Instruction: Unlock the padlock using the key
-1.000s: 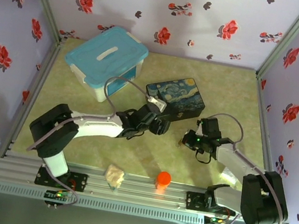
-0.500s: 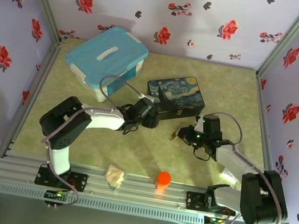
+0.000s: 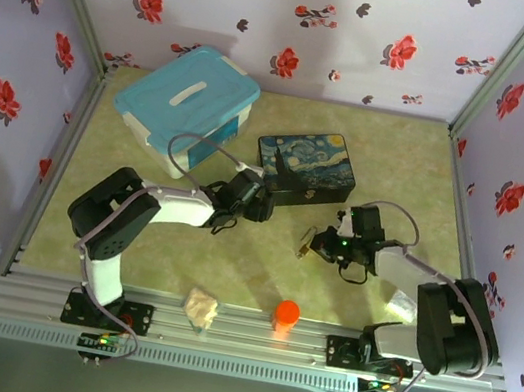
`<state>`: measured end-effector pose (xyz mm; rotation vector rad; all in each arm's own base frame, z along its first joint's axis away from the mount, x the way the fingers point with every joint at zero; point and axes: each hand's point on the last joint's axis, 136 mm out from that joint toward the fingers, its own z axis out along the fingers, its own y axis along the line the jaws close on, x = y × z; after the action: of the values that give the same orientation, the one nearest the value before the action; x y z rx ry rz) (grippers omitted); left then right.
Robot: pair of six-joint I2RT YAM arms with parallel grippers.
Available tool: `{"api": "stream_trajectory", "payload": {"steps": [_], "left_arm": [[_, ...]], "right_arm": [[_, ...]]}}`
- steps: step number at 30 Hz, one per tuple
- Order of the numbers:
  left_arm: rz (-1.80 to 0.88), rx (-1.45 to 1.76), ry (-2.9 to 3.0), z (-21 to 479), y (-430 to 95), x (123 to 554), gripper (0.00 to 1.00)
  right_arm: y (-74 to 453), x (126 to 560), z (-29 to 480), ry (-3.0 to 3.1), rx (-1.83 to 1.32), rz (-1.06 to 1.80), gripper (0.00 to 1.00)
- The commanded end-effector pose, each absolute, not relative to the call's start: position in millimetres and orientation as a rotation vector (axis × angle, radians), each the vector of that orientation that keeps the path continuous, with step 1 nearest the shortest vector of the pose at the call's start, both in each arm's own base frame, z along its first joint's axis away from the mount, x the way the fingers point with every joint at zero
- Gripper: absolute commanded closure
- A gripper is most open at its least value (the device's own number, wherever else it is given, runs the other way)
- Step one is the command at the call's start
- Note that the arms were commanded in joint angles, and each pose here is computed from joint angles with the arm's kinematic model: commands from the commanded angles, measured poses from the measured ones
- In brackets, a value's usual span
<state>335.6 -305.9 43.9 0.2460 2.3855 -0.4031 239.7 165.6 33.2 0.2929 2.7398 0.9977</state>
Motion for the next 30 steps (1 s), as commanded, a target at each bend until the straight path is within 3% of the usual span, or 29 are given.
{"api": "stream_trajectory", "payload": {"steps": [1,7,12,14,23,27,30], "left_arm": [[-0.438,0.231,2.376,47,-310,335,0.21],[-0.445,0.242,2.363,57,-307,331,0.2],[-0.436,0.217,2.359,64,-299,340,0.19],[-0.437,0.203,2.349,70,-294,344,0.19],[-0.465,0.216,2.267,124,-280,335,0.18],[-0.499,0.224,2.219,153,-268,318,0.18],[-0.535,0.27,2.141,184,-256,303,0.16]], "right_arm": [[134,221,14,2.89,0.302,0.725,0.94],[104,227,13,2.961,0.278,0.421,0.87],[98,241,15,2.954,0.251,0.328,0.85],[96,245,19,2.949,0.241,0.303,0.79],[96,256,30,2.899,0.21,0.287,0.64],[90,267,46,2.826,0.211,0.248,0.63],[84,282,74,2.673,0.222,0.237,0.53]]}}
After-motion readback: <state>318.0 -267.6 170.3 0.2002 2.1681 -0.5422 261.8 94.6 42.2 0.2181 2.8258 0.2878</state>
